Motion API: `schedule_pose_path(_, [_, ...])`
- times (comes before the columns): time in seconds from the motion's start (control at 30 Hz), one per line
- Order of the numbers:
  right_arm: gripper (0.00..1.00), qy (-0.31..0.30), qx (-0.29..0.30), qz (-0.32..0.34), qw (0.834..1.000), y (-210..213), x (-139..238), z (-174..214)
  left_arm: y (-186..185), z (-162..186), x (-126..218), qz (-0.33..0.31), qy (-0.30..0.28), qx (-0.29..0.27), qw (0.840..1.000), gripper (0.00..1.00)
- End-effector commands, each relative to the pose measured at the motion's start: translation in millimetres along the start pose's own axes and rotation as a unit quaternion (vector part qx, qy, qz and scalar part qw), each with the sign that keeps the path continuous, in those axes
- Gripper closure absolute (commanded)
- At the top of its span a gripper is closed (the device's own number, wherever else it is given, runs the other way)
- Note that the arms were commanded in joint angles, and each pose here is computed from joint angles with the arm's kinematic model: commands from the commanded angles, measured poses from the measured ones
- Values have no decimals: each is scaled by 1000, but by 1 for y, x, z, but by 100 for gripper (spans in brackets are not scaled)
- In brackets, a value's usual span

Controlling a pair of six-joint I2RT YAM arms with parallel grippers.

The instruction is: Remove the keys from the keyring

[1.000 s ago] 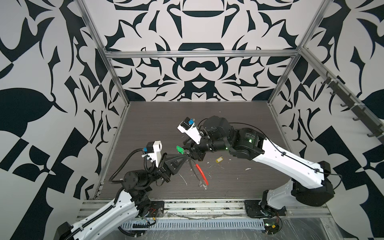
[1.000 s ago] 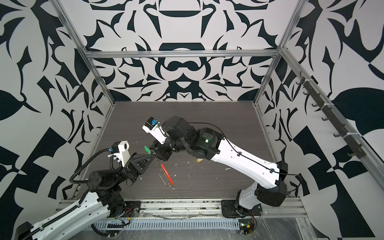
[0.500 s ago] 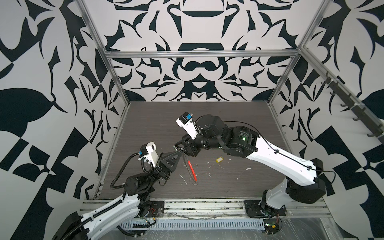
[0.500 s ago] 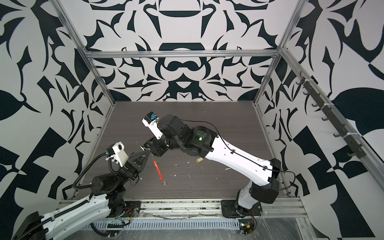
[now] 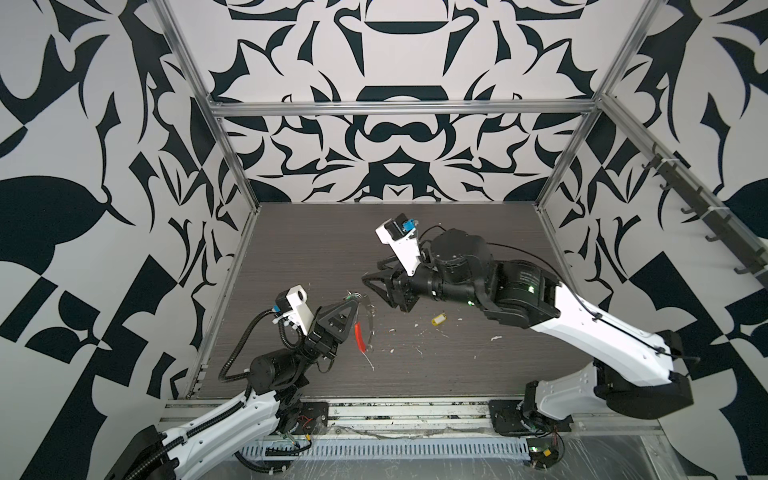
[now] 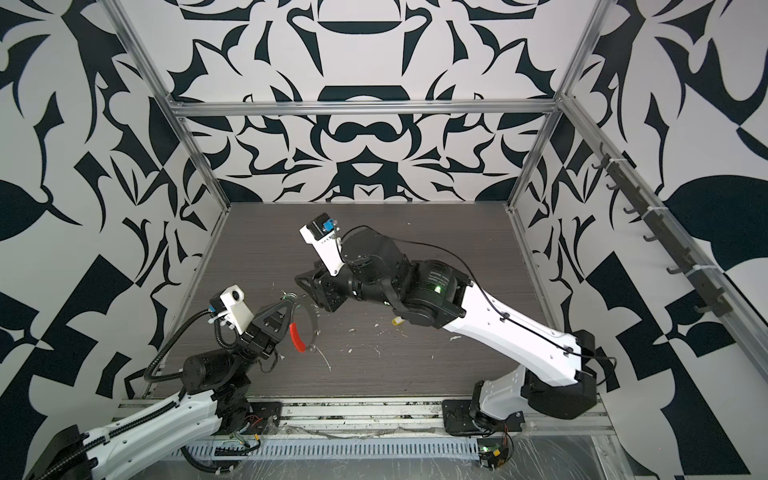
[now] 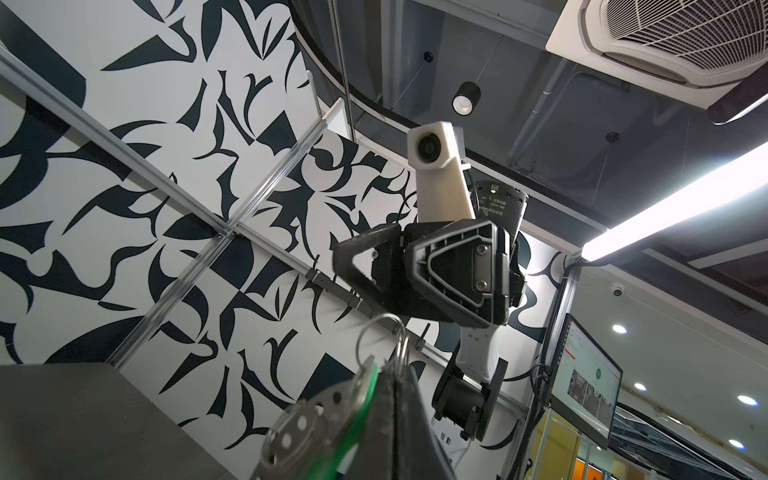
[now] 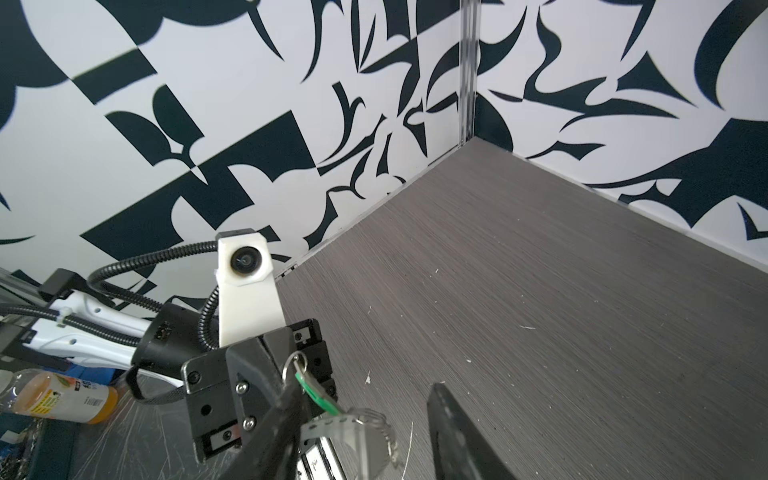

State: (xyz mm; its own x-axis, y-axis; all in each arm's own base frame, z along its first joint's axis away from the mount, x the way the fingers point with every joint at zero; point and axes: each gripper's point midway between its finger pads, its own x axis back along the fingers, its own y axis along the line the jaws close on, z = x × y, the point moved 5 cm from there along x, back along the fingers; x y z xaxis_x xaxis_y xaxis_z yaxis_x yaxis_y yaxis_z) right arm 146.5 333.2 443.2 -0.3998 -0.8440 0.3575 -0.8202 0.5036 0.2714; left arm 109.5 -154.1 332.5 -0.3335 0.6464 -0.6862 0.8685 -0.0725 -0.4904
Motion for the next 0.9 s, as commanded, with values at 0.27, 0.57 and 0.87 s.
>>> schedule_pose_path(0.27, [56, -7, 30, -129, 991, 31, 12, 1, -3, -5, 3, 5, -13, -9, 1000, 100])
schedule_pose_path(0.57, [53, 43, 28, -128, 990, 30, -14, 21, -5, -6, 2, 8, -12, -9, 1000, 100])
schedule_pose_path(0.87, [68, 51, 23, -150, 987, 35, -20, 22, -6, -6, 3, 9, -13, -9, 1000, 100])
